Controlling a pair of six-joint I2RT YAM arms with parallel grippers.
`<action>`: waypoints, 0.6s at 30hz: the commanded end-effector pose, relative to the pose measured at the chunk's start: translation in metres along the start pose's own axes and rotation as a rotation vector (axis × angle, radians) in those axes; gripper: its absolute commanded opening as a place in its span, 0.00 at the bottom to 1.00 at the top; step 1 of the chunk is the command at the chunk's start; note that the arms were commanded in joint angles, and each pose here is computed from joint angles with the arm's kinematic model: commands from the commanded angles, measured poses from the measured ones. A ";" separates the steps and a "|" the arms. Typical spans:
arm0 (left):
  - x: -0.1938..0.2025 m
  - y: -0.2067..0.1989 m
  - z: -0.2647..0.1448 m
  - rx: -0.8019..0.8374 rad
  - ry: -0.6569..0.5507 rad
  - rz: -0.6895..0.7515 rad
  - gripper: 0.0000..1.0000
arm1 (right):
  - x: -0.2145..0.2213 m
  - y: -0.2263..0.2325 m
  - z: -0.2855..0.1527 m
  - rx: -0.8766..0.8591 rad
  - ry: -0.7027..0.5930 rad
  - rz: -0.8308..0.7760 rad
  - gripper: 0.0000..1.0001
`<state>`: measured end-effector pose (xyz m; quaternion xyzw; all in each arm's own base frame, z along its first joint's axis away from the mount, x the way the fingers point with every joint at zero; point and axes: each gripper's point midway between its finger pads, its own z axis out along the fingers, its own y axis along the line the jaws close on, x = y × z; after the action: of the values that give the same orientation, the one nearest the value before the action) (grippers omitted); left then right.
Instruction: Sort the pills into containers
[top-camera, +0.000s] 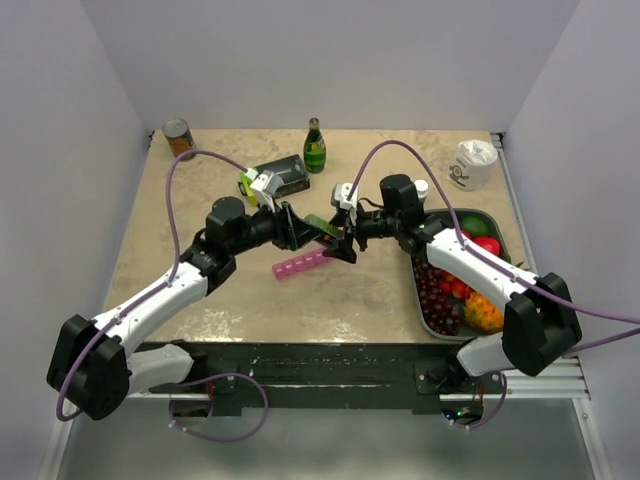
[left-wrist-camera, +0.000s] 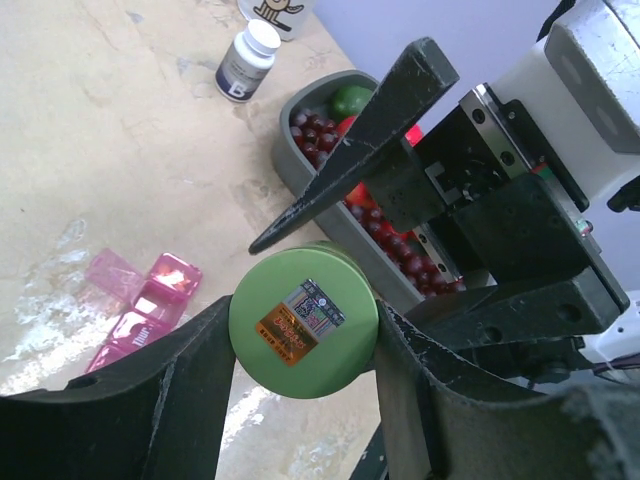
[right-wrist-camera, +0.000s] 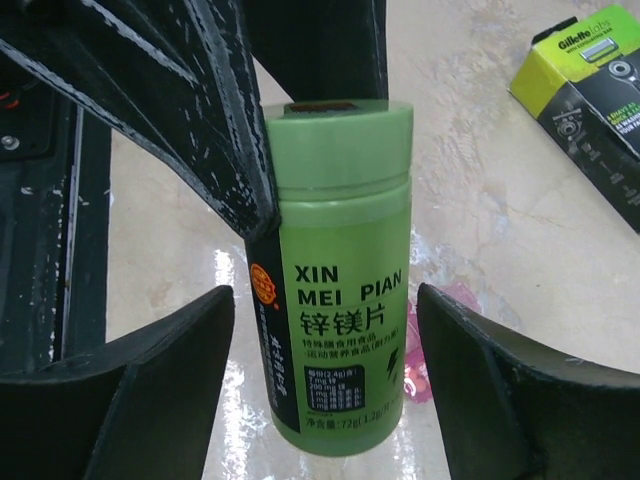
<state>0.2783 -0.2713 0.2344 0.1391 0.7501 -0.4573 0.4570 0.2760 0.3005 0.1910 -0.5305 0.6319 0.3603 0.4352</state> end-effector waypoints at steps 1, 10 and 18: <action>-0.017 -0.022 0.002 0.103 -0.063 -0.003 0.00 | -0.012 0.012 0.004 -0.077 -0.057 -0.024 0.72; -0.022 -0.030 -0.006 0.142 -0.090 0.024 0.08 | -0.007 0.035 0.000 -0.199 -0.058 -0.049 0.00; -0.051 -0.019 -0.052 0.111 -0.172 0.306 0.69 | 0.002 0.052 -0.007 -0.279 -0.035 -0.099 0.00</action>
<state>0.2668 -0.2550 0.2502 0.1703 0.7205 -0.4739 0.4768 0.2491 0.3029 0.1883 -0.5749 0.5851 0.4018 0.4070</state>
